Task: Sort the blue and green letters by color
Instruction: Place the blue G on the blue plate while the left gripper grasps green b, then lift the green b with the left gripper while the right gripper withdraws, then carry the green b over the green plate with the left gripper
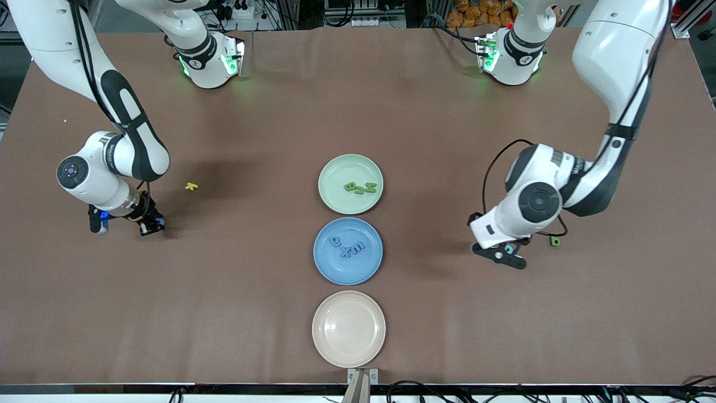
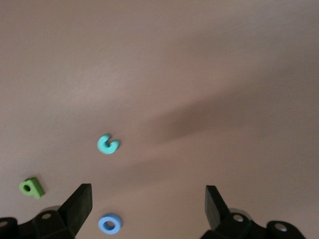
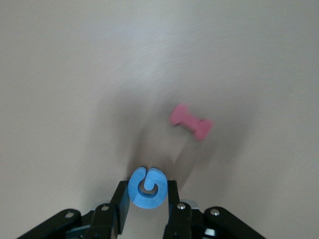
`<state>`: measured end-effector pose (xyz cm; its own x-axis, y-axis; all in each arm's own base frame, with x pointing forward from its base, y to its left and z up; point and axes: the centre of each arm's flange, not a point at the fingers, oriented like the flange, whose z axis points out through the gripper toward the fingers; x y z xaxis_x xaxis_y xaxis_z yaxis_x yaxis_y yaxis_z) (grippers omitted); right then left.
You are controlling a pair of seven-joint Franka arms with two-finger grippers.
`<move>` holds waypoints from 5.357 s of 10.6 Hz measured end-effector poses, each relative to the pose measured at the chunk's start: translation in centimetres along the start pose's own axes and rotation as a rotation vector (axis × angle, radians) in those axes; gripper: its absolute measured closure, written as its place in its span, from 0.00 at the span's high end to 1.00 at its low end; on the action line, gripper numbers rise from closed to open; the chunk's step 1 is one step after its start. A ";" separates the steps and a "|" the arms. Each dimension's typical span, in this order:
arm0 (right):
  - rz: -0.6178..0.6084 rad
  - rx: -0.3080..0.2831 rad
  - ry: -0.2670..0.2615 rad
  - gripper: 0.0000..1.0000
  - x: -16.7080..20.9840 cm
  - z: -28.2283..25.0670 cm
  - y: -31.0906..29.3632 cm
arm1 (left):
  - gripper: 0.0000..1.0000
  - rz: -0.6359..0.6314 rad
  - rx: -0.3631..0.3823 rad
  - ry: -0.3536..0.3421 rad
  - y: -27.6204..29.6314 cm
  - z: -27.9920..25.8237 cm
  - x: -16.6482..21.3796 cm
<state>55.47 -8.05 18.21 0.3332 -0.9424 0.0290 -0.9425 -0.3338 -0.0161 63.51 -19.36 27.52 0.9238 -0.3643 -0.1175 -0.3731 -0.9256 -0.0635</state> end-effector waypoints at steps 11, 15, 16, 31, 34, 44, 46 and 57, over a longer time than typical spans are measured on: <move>-1.095 0.118 -0.014 0.35 -23.5 -8.8 -15.9 | 0.74 -0.355 -0.148 -0.007 -17.0 6.6 -4.5; -1.330 0.188 0.081 0.35 -33.8 -8.7 -20.2 | 0.74 -0.397 -0.167 0.012 -18.9 9.3 -4.9; -1.364 0.238 0.107 0.35 -36.2 -8.3 -20.8 | 0.74 -0.397 -0.168 0.010 -18.9 9.4 -4.9; -1.425 0.300 0.114 1.00 -40.2 -5.9 -22.5 | 0.69 -0.384 -0.118 -0.023 -20.4 11.3 -6.0; -1.341 0.258 0.117 1.00 -32.9 -4.5 -22.7 | 0.60 -0.385 -0.120 -0.029 -20.4 11.7 -6.0; -1.173 0.034 0.079 1.00 -7.5 -3.0 -18.1 | 0.27 -0.312 -0.109 -0.006 -16.9 9.7 -4.1; -1.150 0.001 0.067 1.00 -4.8 -5.0 -16.7 | 0.27 -0.265 -0.085 -0.009 -13.0 6.8 -2.5; -1.062 -0.134 0.066 1.00 -3.4 -32.3 -6.8 | 0.27 -0.532 -0.045 0.051 17.6 -1.5 -0.8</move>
<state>59.95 -1.91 50.50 0.9858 -0.1672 0.0174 -0.1678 -0.9729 0.1592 56.36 -35.48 28.00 0.9877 0.1532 -0.0325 0.1511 -0.9868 -0.0589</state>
